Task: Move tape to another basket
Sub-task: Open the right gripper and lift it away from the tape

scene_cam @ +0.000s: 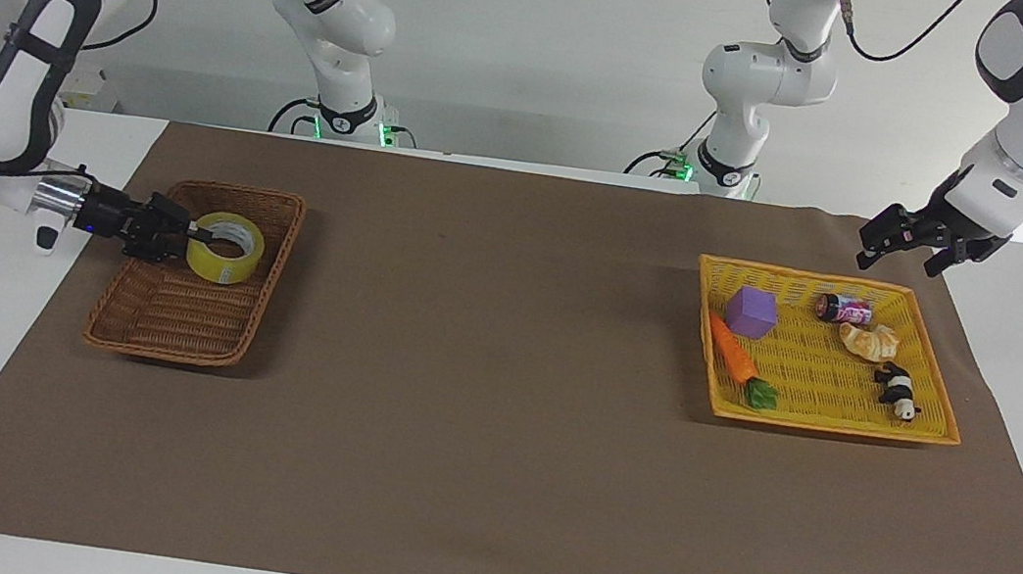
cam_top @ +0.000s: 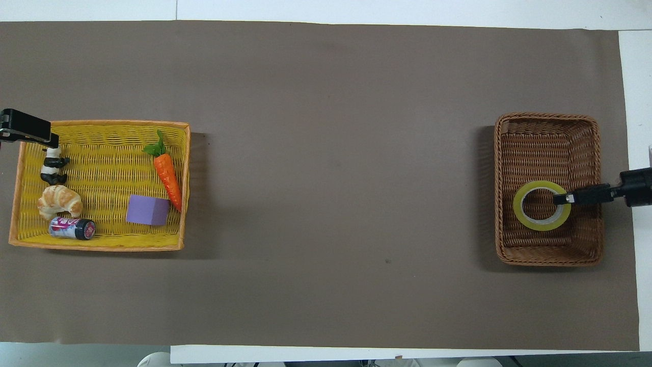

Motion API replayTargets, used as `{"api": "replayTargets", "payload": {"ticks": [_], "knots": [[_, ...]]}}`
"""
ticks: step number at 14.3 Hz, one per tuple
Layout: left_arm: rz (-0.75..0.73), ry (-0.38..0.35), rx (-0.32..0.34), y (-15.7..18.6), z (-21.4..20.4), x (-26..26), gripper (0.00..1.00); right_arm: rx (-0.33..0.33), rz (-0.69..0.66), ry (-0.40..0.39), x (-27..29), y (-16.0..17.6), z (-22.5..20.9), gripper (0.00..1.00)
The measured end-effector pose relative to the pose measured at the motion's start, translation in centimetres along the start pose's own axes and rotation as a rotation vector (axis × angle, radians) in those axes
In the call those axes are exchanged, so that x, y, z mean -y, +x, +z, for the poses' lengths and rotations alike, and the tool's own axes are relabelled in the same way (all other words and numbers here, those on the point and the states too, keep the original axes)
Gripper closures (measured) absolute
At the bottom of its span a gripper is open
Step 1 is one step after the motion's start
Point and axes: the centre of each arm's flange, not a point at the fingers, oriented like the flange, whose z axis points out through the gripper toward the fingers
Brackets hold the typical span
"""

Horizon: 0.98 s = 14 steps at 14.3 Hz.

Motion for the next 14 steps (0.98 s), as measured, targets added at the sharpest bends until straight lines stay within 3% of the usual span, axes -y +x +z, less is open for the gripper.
{"api": "replayTargets", "payload": {"ticks": [5, 6, 10, 12, 14], "knots": [[0.053, 0.029, 0.005, 0.0, 0.1, -2.7, 0.00, 0.009, -0.007, -0.015, 0.1, 0.1, 0.0, 0.46], [0.051, 0.029, 0.013, 0.0, 0.3, -2.5, 0.00, 0.013, -0.011, -0.024, 0.1, 0.2, 0.0, 0.40], [0.040, 0.030, 0.026, -0.1, 0.7, -2.0, 0.00, 0.023, -0.045, -0.066, 0.7, 1.1, -0.3, 0.00], [0.040, 0.030, 0.026, -0.1, 0.7, -2.0, 0.00, 0.071, -0.118, -0.156, 3.1, 3.1, -1.4, 0.00], [0.040, 0.030, 0.027, -0.1, 0.7, -2.0, 0.00, 0.129, -0.199, -0.298, 8.5, 6.0, -3.1, 0.00]]}}
